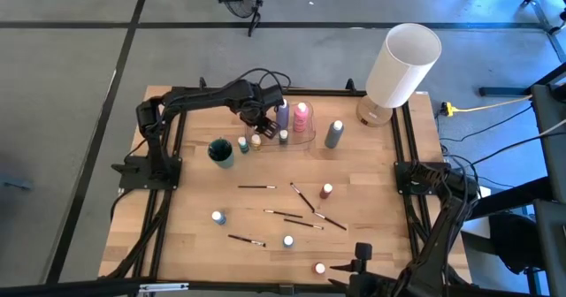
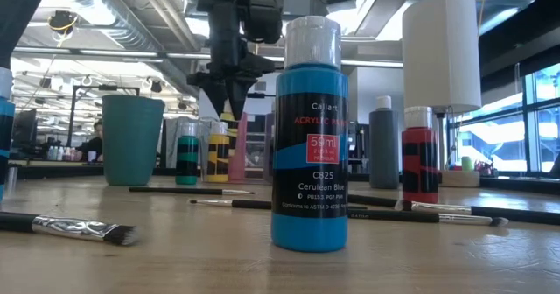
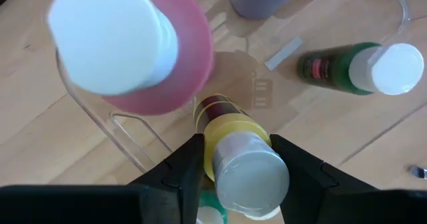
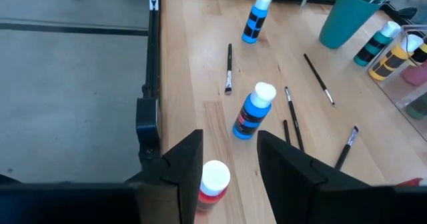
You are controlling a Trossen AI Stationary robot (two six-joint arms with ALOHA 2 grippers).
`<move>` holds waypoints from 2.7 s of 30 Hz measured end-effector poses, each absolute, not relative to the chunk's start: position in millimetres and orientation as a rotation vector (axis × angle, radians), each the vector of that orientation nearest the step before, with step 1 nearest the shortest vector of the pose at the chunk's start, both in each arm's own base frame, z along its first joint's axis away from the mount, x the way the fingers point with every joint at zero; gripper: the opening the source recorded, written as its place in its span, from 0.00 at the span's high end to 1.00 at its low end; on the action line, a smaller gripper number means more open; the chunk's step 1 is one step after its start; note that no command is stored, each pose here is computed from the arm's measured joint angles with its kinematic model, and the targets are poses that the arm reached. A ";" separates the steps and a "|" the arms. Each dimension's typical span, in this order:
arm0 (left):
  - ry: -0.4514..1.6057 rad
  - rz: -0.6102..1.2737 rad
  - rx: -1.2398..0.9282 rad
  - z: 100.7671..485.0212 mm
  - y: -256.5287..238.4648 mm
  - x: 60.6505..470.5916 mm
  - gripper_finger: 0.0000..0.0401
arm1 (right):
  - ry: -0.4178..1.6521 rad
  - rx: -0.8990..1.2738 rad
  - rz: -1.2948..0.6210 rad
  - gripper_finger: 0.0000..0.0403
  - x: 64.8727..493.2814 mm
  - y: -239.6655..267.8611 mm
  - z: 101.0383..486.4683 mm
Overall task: Pick & Place Paint Supplies
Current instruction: Put the light yellow paint bottle into the transparent bin
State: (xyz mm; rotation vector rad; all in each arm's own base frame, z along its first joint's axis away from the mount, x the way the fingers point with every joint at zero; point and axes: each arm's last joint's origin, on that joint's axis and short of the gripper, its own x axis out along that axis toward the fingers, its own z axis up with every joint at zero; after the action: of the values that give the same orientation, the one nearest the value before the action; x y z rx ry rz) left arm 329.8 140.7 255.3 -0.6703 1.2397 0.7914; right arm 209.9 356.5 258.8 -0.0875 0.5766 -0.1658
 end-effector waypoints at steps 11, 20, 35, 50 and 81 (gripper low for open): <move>1.249 0.753 -0.724 233.8 147.6 323.9 0.64 | 0.588 -0.085 -0.157 0.64 209.9 357.0 258.4; 1.238 0.793 -0.768 220.7 153.0 317.8 0.64 | 0.590 -0.091 -0.157 0.64 210.7 356.4 258.4; 1.190 0.830 -0.816 217.5 155.6 321.1 0.64 | 0.591 -0.094 -0.155 0.64 210.8 356.4 258.5; 1.203 0.812 -0.794 213.0 154.0 324.8 0.61 | 0.591 -0.094 -0.155 0.64 210.7 356.3 258.6; 1.221 0.765 -0.814 212.1 149.0 326.8 0.53 | 0.591 -0.094 -0.155 0.64 210.7 356.2 258.8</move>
State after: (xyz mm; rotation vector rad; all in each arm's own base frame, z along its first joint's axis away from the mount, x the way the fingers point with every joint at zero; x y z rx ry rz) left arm 326.8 149.0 212.1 -0.8145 1.2211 0.7648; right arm 210.7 356.2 258.8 -0.0937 0.5908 -0.1547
